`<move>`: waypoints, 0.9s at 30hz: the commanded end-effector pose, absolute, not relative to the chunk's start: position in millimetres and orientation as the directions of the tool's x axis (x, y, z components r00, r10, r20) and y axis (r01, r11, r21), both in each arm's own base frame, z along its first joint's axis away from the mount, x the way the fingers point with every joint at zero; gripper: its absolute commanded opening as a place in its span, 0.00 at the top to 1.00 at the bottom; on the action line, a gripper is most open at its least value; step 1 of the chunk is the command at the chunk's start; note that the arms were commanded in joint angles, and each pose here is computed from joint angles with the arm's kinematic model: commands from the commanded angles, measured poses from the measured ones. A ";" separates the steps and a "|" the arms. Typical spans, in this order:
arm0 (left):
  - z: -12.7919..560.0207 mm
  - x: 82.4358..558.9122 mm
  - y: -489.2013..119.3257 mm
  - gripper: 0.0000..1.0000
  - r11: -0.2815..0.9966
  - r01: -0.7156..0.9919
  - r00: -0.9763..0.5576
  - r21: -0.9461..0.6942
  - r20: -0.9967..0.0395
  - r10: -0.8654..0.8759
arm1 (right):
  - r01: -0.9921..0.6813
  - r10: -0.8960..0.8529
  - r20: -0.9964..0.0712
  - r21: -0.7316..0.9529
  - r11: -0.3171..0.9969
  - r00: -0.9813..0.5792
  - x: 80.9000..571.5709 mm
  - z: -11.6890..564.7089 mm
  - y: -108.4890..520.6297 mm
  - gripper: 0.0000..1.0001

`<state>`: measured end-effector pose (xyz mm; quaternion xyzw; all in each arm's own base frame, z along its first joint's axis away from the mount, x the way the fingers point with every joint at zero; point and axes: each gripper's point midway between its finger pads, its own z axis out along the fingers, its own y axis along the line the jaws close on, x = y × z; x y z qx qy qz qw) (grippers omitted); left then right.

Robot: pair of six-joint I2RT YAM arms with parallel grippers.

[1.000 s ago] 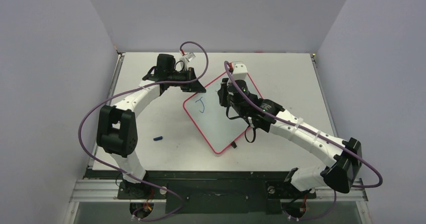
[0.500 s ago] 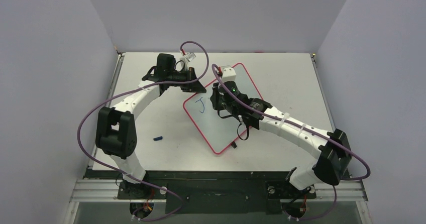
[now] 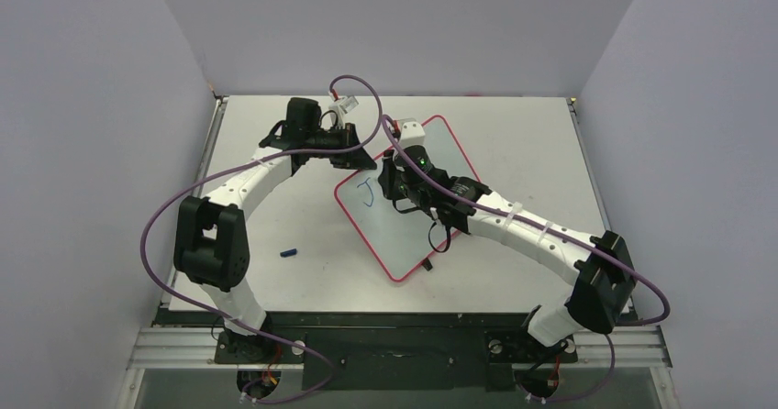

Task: Write a sentence on the whiteboard

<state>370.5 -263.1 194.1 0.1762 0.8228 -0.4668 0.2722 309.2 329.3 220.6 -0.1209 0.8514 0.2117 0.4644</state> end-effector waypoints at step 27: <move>218.3 358.8 -269.9 1.00 0.475 0.632 -0.723 -0.613 -0.687 0.076 | -0.381 -0.004 -0.827 0.255 0.889 -0.563 283.2 190.6 317.5 1.00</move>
